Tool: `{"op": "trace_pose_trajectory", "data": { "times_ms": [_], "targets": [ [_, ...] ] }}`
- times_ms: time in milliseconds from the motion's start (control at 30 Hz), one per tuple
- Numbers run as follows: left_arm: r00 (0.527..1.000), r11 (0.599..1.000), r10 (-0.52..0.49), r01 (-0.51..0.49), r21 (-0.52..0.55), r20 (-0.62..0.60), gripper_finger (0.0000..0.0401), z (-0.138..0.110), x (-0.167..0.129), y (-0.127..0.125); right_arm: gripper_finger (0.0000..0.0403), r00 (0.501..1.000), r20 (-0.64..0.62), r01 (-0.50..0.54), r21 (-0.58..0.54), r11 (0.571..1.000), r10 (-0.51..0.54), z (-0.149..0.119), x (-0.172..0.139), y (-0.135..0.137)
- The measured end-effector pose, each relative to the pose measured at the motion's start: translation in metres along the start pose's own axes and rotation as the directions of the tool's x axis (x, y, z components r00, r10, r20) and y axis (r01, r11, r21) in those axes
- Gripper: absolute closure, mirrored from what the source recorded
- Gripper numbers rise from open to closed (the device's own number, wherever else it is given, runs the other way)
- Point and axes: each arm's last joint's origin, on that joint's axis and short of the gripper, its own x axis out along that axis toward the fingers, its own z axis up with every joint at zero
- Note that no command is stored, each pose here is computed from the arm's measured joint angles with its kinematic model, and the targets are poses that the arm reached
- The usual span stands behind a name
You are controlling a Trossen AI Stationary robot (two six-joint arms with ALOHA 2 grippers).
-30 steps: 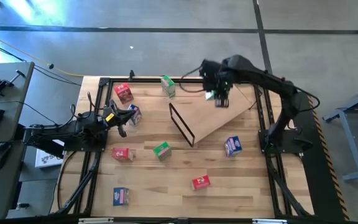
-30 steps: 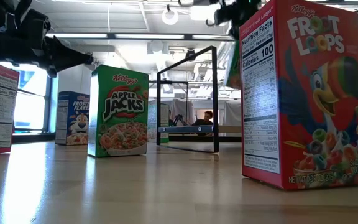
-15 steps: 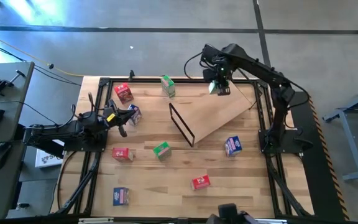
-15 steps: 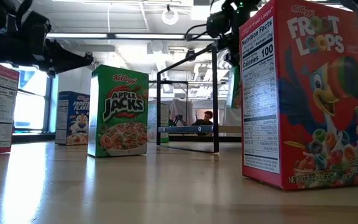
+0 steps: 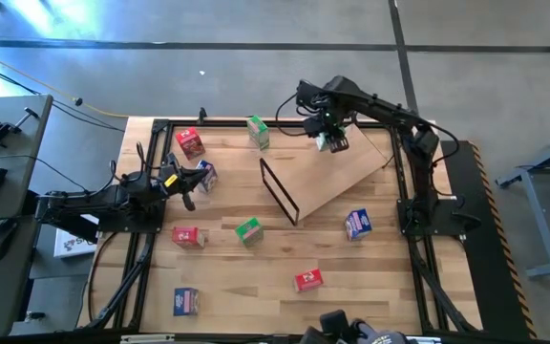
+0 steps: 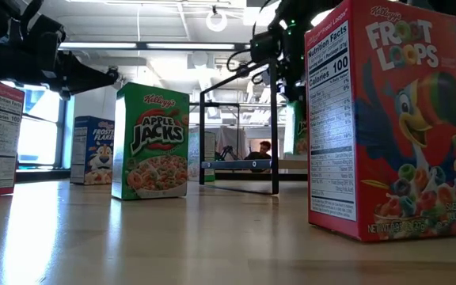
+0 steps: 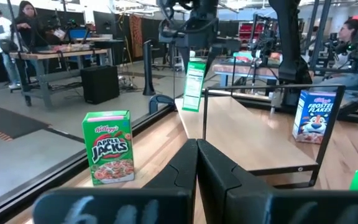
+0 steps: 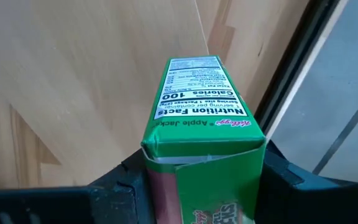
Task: Stack cereal on shelf
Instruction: Put the bottom green cereal box on the shelf
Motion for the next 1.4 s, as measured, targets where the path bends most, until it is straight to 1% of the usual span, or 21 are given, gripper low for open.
{"op": "trace_pose_trajectory", "data": {
  "times_ms": [133, 233, 300, 467, 667, 867, 1033, 1167, 1400],
  "targets": [
    [1.0, 1.0, -0.01, 0.01, 0.0, 0.0, 0.0398, 0.0, 0.0, 0.0, 0.0226, 1.0, -0.014, -0.015, -0.005, 1.0, 0.015, 0.005, 0.008, -0.001],
    [1.0, 1.0, -0.01, 0.01, 0.0, 0.0, 0.0398, 0.0, 0.0, 0.0, 0.0226, 0.999, -0.043, -0.002, 0.04, 0.999, 0.003, 0.007, 0.011, -0.001],
    [1.0, 1.0, -0.009, 0.009, 0.0, 0.0, 0.0398, 0.0, 0.0, 0.0, 0.0226, 0.999, -0.05, 0.003, 0.047, 0.999, 0.0, 0.008, 0.012, -0.001],
    [1.0, 1.0, -0.009, 0.009, 0.0, 0.0, 0.0398, 0.0, 0.0, 0.0, 0.021, 0.999, -0.049, 0.005, 0.039, 0.999, -0.003, 0.01, 0.012, 0.001],
    [1.0, 1.0, -0.009, 0.009, 0.0, 0.0, 0.0398, 0.0, 0.0, 0.0, 0.0184, 0.999, -0.052, 0.008, -0.033, 0.999, -0.009, 0.015, 0.01, 0.005],
    [1.0, 1.0, -0.009, 0.009, 0.0, 0.0, 0.0398, 0.0, 0.0, 0.0, 0.0183, 0.997, -0.079, 0.015, -0.102, 0.995, -0.023, 0.014, 0.01, 0.006],
    [1.0, 1.0, -0.009, 0.009, 0.0, 0.0, 0.0398, 0.0, 0.0, 0.0, 0.0183, 0.993, -0.106, 0.038, -0.126, 0.991, -0.052, 0.014, 0.01, 0.005],
    [1.0, 1.0, -0.009, 0.009, 0.0, 0.0, 0.0398, 0.0, 0.0, 0.0, 0.0183, 0.993, -0.108, 0.041, -0.121, 0.992, -0.054, 0.014, 0.01, 0.005],
    [1.0, 1.0, -0.009, 0.009, 0.0, 0.0, 0.0398, 0.0, 0.0, 0.0, 0.0183, 0.983, -0.161, 0.085, -0.046, 0.995, -0.091, 0.017, 0.008, 0.01]
  ]
}}
